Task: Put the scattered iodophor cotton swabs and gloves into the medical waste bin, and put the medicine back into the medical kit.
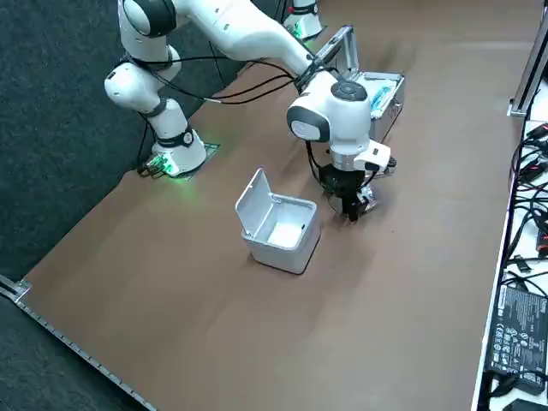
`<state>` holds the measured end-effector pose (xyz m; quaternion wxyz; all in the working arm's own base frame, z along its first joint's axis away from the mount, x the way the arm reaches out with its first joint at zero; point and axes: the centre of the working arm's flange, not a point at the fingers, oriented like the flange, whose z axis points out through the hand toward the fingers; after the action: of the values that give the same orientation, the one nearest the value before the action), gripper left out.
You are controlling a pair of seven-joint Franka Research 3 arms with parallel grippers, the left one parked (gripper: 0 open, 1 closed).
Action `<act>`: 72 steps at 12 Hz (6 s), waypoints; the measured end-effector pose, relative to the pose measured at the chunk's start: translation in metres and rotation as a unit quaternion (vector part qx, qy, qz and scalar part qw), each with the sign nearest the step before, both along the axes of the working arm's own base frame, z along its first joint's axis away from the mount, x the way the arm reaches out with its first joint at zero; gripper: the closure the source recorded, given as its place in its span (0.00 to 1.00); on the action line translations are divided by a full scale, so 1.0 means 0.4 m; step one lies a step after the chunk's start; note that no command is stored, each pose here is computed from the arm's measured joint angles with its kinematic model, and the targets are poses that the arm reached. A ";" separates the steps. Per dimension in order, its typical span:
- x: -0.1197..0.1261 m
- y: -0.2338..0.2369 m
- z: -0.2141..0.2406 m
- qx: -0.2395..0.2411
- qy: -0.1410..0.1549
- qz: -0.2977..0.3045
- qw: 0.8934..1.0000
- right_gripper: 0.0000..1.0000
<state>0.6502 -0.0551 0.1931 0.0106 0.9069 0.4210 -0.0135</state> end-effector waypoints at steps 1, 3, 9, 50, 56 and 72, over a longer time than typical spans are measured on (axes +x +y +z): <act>0.000 0.000 0.000 0.000 0.000 0.000 1.000 0.81; 0.001 0.000 0.002 0.000 -0.001 0.000 1.000 0.97; 0.024 -0.004 0.061 0.000 -0.017 -0.007 1.000 0.99; -0.058 -0.388 0.536 0.052 0.089 -0.047 0.994 0.11; 0.007 -0.014 0.533 0.033 0.110 -0.115 0.987 0.00; 0.035 0.354 0.187 0.026 0.050 -0.025 0.998 0.09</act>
<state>0.6642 0.0864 0.2679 -0.0342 0.9155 0.3980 -0.0486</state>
